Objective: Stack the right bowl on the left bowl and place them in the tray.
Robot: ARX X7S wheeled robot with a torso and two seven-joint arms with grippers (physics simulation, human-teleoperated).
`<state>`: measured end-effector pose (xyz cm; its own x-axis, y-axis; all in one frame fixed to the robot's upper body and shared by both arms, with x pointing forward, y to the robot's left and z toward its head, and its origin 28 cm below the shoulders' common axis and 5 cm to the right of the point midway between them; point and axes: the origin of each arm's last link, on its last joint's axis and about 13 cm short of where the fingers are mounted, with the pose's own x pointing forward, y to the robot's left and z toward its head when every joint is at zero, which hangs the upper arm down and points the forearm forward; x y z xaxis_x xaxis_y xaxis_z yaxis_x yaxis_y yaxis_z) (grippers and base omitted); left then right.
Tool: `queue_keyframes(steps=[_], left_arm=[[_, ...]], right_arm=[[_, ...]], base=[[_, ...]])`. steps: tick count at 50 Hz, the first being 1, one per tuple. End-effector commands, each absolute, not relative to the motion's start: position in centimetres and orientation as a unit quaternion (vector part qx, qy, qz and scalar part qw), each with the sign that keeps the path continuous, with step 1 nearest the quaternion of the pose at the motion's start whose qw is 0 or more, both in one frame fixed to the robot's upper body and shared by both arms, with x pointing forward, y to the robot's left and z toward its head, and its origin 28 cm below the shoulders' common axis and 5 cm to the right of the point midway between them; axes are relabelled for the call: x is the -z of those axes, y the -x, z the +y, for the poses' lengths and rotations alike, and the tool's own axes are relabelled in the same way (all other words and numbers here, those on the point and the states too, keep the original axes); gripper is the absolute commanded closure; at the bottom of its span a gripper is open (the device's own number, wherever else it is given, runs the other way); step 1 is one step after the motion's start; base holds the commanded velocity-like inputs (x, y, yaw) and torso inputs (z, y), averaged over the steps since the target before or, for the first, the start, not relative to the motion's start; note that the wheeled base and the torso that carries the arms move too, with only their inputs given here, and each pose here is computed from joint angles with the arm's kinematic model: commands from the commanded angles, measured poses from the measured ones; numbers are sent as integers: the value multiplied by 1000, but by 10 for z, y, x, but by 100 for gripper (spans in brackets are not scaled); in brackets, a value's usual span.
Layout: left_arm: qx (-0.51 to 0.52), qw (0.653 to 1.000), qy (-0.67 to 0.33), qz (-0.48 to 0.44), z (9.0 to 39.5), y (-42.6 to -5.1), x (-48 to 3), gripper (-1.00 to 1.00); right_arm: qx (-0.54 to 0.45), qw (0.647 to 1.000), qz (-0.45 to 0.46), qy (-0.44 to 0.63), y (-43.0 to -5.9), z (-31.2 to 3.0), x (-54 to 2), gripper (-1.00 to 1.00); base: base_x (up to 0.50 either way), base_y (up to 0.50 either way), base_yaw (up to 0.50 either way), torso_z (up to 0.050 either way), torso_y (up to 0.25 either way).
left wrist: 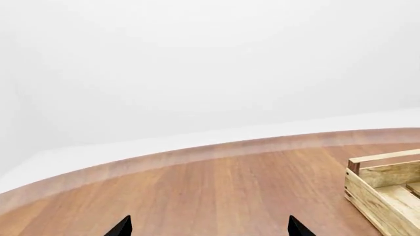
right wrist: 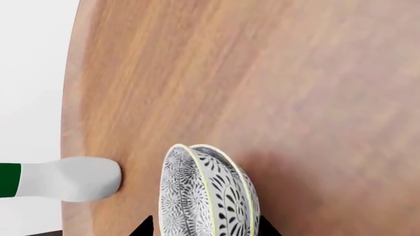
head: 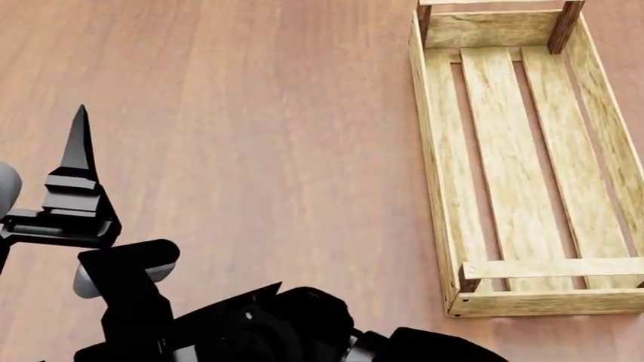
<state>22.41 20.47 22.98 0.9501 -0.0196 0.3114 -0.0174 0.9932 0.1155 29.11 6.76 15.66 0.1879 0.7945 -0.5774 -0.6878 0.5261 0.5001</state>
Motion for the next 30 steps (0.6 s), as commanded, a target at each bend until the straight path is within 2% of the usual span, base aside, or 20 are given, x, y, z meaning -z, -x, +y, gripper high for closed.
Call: queue_keyframes(steps=[1,14,30], left_arm=[[-2,986,-49,-161,206,-226,-232,-100],[-2,985,-60,-163,206,-225,-229,-100],[4,983,-65,-172,204,-223,-229,-100]], right_arm=[[-503,761,401,-80,-291,75,-158,-100],[-501,763,401,-75,-291,75,-155,-100],[-505,761,402,-72,-292,73,-151,-100]], base=[[0,0,0,0,0],[0,0,0,0,-10],[0,0,0,0,-250]])
